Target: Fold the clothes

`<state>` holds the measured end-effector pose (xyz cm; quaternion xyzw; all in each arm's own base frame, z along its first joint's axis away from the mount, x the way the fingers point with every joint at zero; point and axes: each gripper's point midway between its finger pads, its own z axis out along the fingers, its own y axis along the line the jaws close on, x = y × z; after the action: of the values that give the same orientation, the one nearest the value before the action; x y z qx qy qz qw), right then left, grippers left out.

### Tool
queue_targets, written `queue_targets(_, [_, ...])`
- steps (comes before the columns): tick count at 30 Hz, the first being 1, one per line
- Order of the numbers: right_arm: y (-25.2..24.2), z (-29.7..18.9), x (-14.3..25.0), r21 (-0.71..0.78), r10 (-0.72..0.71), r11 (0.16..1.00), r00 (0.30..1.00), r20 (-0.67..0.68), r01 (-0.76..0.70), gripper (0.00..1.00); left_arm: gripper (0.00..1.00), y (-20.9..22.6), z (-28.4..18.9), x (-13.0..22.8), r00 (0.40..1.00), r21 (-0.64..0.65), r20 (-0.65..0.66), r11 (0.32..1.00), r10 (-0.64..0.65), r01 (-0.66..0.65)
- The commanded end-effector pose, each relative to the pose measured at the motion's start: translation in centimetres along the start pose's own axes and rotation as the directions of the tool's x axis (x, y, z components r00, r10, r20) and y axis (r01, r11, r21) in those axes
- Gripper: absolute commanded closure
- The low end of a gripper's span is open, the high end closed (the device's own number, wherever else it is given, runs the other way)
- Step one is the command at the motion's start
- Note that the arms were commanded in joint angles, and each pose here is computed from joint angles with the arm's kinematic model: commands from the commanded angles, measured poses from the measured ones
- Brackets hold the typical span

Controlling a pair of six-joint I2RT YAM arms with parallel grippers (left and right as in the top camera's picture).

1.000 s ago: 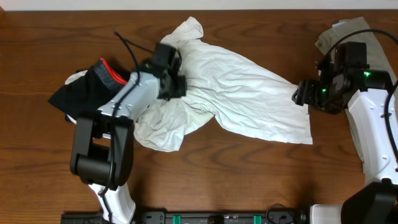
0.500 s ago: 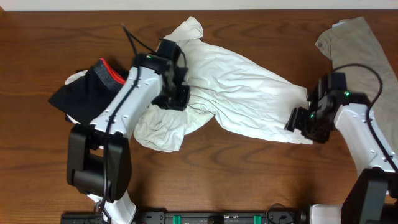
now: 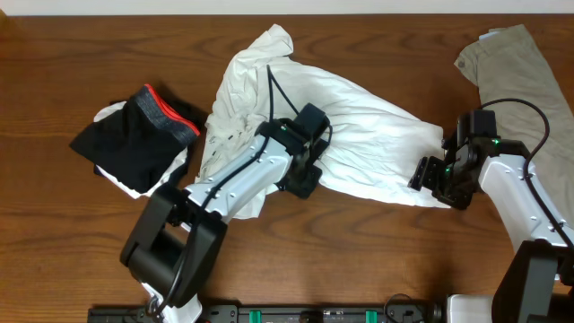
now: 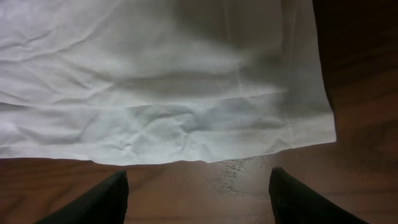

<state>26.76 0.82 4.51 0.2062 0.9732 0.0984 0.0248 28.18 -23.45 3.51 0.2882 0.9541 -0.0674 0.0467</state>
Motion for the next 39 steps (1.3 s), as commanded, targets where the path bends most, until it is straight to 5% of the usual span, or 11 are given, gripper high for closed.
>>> queue_targets(1, [0.2, -0.1, 0.0, -0.006, 0.01, 1.0, 1.0, 0.007, -0.01, 0.3, 0.57, 2.4, 1.7, 0.3, 1.0, -0.122, -0.009, 0.992, -0.021, 0.02])
queue_targets(11, [0.2, -0.1, 0.1, -0.005, -0.003, 1.0, 1.0, 0.006, 0.003, 0.31, 0.53, 3.9, 5.0, -0.3, 1.0, -0.192, -0.012, 0.981, -0.005, 0.003])
queue_targets(16, [0.2, -0.1, 0.1, -0.005, -0.005, 1.0, 1.0, 0.007, 0.005, 0.31, 0.86, 4.5, 4.3, -0.5, 1.0, -0.231, -0.004, 0.973, -0.011, 0.01])
queue_targets(18, [0.2, -0.1, 0.0, -0.005, -0.005, 1.0, 1.0, 0.007, 0.005, 0.3, 0.94, 5.3, 2.5, -0.8, 0.999, -0.284, 0.015, 0.958, -0.034, 0.037])
queue_targets(30, [0.1, -0.1, 0.5, 0.001, -0.032, 0.999, 0.999, -0.01, 0.032, 0.29, 0.94, 6.2, -14.4, -1.2, 0.959, -0.375, 0.279, 0.914, -0.049, 0.156])
queue_targets(39, [-0.3, 0.4, 1.3, 0.007, -0.026, 1.0, 0.999, -0.035, 0.027, 0.22, 0.94, 8.3, -19.5, 1.9, 0.929, -0.388, 0.355, 0.888, -0.102, 0.245])
